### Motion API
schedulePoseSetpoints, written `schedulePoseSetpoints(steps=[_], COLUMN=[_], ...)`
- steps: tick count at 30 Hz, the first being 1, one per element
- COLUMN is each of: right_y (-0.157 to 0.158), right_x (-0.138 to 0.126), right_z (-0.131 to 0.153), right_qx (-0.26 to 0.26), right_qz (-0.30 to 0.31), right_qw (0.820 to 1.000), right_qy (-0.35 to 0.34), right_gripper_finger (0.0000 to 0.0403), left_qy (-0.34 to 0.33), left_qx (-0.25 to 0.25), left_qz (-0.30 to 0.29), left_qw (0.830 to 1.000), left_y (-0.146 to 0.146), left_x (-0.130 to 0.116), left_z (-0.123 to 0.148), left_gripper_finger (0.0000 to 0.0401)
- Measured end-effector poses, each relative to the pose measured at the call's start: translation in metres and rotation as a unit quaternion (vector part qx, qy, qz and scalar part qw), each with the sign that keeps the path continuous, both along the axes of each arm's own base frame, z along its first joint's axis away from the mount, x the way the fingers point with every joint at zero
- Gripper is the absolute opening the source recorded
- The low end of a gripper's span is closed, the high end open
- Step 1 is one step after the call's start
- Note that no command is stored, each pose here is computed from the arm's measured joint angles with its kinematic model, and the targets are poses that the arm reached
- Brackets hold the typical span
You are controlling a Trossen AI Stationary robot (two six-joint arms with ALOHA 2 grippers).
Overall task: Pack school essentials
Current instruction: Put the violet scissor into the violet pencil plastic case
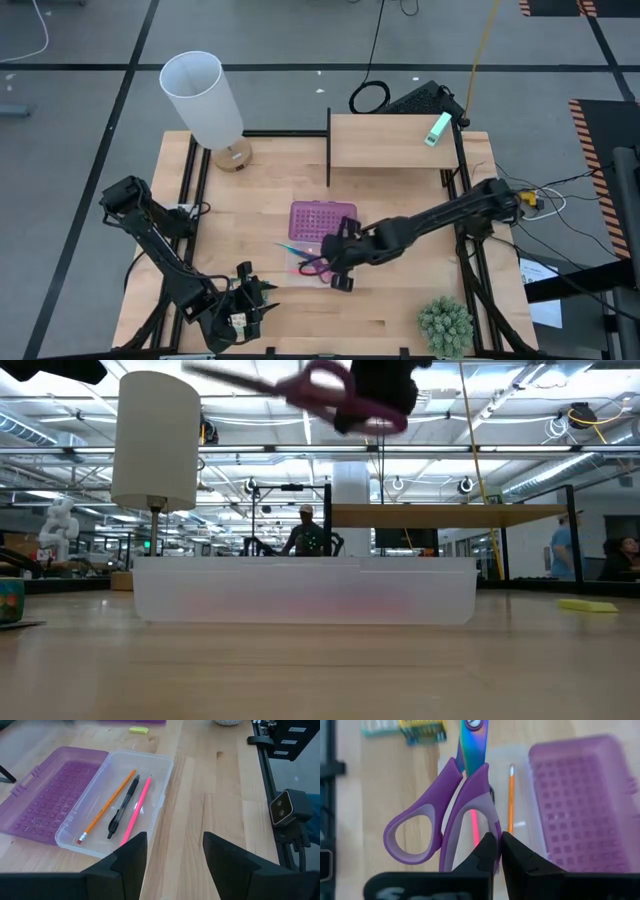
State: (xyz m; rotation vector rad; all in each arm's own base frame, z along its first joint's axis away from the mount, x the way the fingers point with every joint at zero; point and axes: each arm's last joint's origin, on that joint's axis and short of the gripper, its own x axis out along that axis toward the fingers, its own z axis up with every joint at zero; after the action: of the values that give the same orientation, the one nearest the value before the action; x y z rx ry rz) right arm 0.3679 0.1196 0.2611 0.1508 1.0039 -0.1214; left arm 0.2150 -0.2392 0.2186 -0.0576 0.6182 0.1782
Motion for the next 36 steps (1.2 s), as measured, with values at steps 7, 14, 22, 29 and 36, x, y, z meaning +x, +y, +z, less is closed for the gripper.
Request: schedulePoseSetpoints(steps=[7, 14, 22, 29, 36], right_y=[-0.002, 0.0, -0.002, -0.004, -0.005], right_x=[0.01, 0.015, 0.014, 0.009, 0.005], right_z=[-0.031, -0.049, -0.06, -0.072, -0.082], right_qx=[0.01, 0.006, -0.005, -0.007, 0.003], right_qz=[-0.009, -0.015, -0.02, -0.023, -0.053], right_qw=[0.998, 0.996, 0.993, 0.991, 0.989], right_qy=[0.061, 0.085, 0.119, 0.129, 0.135], right_gripper_finger=[0.0009, 0.0009, 0.0009, 0.0009, 0.0017], left_qy=[0.0, -0.002, -0.003, -0.003, -0.003], left_qx=[-0.001, -0.004, -0.005, -0.005, -0.005], left_qz=[-0.002, -0.002, -0.002, -0.002, -0.002], left_qw=[1.0, 1.0, 1.0, 1.0, 1.0], left_y=[-0.001, -0.002, -0.002, -0.002, -0.002], left_x=[-0.001, -0.001, -0.001, -0.001, -0.001], left_z=[0.0, 0.0, 0.0, 0.0, 0.0], left_gripper_finger=[0.0198, 0.0198, 0.0198, 0.0198, 0.0198])
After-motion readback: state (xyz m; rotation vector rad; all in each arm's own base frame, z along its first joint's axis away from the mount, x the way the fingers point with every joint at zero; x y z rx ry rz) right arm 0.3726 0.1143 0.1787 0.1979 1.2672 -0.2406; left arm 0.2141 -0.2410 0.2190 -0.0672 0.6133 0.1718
